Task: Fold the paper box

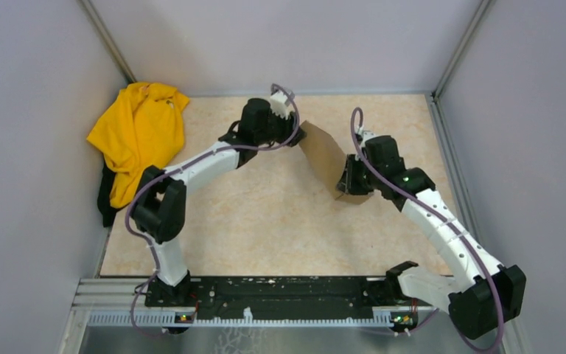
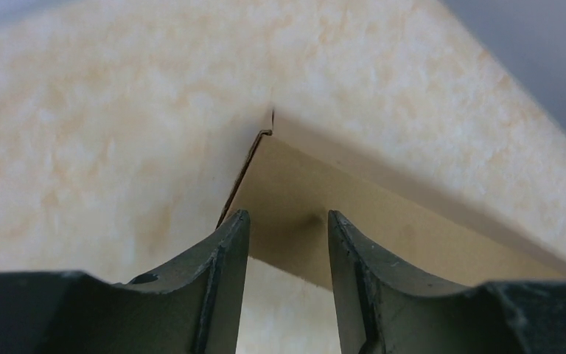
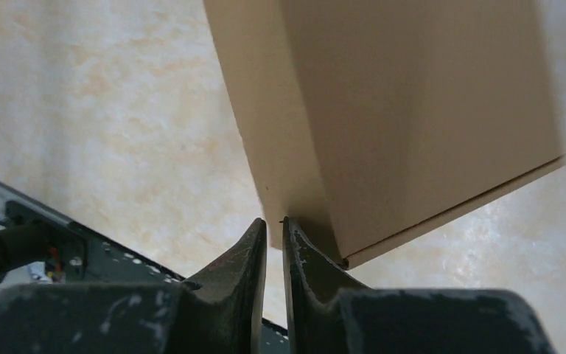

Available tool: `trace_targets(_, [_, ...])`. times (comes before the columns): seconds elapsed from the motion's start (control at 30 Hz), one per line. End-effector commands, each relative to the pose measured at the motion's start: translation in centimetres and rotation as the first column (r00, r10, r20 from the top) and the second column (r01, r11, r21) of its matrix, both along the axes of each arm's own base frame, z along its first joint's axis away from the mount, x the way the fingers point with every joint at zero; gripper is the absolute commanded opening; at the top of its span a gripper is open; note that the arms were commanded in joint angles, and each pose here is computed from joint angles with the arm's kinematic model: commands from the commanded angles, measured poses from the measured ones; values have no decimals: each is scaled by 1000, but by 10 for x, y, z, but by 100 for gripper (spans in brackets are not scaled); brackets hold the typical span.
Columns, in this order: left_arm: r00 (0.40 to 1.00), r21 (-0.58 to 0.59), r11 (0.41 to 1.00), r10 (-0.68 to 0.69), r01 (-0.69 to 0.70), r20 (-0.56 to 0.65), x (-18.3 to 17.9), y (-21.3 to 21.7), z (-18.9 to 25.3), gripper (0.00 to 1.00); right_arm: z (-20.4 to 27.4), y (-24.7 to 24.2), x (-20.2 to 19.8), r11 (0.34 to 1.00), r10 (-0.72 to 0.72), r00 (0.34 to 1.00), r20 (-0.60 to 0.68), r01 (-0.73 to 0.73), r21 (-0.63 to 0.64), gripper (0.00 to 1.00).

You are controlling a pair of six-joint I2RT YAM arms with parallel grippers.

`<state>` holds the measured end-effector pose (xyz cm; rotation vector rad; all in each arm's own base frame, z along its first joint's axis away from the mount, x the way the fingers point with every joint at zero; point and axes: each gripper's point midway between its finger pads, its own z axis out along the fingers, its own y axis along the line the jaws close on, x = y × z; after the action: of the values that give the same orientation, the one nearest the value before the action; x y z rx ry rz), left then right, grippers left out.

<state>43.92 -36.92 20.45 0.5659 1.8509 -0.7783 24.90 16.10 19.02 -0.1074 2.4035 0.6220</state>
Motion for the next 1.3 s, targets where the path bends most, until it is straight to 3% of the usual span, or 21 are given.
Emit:
trace_targets(0.0, [954,186,982,79,-25,-289,-62,45,-98,50,-63,-26,-24,987,-47,982,-185,18,-157,14])
trace_targets(0.23, [915,192,971,201,-140,-350,-114,94,-80,53,-47,-18,-28,995,-22,988,-155,7,-99,15])
trace_targets(0.4, [940,141,966,244,-215,-239,-100,103,-37,66,-19,-37,7,976,-171,984,-51,163,-143,30])
trace_targets(0.57, [939,122,982,174,-143,-295,-50,76,-32,77,-33,-94,42,846,-496,867,-51,469,-255,31])
trace_targets(0.6, [942,109,987,150,-122,-300,-41,68,-30,81,-37,-100,47,831,-522,851,-54,493,-259,32])
trace_targets(0.63, [942,107,989,134,-105,-309,-32,62,-34,94,-41,-107,50,812,-551,833,-54,520,-265,33])
trace_targets(0.67, [939,109,989,128,-98,-319,-24,57,-39,98,-45,-113,53,795,-578,814,-57,546,-264,35])
trace_targets(0.77, [935,117,988,131,-98,-328,-1,49,-51,99,-51,-133,53,725,-667,744,-38,637,-262,41])
trace_targets(0.83, [933,116,988,133,-100,-335,11,46,-60,99,-44,-153,47,637,-742,670,31,719,-278,46])
trace_targets(0.93, [939,109,989,127,-97,-321,24,41,-67,99,-31,-182,36,497,-829,543,134,825,-267,70])
trace_targets(1.03, [937,110,990,117,-85,-330,30,35,-80,99,-31,-198,29,411,-868,460,184,876,-251,95])
trace_targets(1.1, [932,111,991,112,-78,-346,33,32,-90,99,-44,-205,28,379,-895,422,145,890,-252,96])
trace_targets(1.27, [928,111,991,113,-78,-354,37,29,-96,99,-85,-213,37,371,-922,388,7,886,-279,88])
